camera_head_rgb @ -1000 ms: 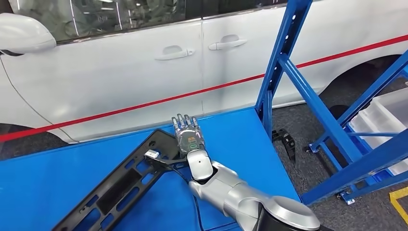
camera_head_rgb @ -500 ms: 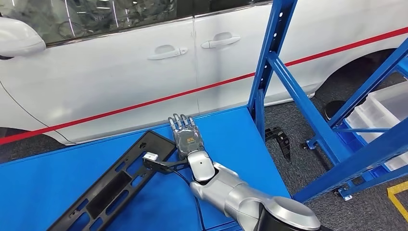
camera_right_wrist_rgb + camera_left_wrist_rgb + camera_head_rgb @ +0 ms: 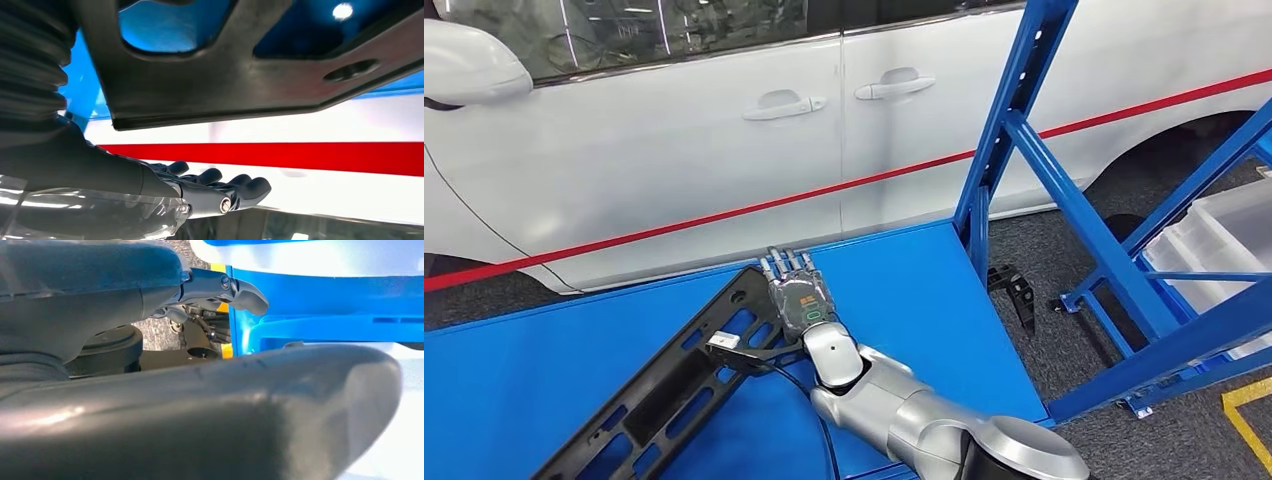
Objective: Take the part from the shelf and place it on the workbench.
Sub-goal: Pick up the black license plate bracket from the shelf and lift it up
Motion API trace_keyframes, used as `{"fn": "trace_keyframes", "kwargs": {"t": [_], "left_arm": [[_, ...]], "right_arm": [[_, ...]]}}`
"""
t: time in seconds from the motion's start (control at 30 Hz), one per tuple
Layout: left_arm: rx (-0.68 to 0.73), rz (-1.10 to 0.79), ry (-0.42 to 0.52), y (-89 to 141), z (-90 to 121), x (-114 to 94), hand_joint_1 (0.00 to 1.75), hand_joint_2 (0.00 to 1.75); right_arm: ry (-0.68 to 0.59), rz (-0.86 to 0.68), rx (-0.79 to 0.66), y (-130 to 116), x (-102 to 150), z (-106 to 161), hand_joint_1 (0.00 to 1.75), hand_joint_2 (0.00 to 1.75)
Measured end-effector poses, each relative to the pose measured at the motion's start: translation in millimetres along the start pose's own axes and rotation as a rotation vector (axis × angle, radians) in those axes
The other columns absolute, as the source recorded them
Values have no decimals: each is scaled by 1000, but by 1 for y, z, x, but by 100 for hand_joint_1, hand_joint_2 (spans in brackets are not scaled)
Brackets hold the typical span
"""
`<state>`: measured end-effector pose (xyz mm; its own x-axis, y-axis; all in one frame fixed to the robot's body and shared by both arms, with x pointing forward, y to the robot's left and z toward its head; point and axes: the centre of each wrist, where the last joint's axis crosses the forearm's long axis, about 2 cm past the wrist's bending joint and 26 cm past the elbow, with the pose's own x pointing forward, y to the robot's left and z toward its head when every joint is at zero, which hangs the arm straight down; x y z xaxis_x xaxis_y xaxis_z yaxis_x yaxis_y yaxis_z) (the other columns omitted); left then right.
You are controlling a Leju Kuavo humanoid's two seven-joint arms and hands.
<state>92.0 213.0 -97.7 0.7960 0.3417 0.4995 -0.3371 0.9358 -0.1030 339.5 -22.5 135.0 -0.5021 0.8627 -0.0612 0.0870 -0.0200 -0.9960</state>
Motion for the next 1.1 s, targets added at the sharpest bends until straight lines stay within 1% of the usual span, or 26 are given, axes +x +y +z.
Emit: {"fn": "trace_keyframes", "kwargs": {"t": [0.03, 0.43, 0.57, 0.9, 1.1], "left_arm": [[2, 4, 0, 0, 0, 0, 0, 175], [8, 36, 13, 5, 2, -7, 0, 175], [8, 30, 5, 7, 1, -6, 0, 0], [15, 20, -6, 8, 2, -7, 0, 0], [18, 19, -4, 9, 3, -9, 0, 0]], "right_arm": [[-6, -2, -1, 0, 1, 0, 0, 175], [-22, -7, 11, 3, 8, 5, 0, 175], [-22, -9, 4, 3, 8, 4, 0, 175], [-18, -16, 12, 6, 7, 6, 0, 175], [-41, -12, -9, 5, 11, 7, 0, 175]]}}
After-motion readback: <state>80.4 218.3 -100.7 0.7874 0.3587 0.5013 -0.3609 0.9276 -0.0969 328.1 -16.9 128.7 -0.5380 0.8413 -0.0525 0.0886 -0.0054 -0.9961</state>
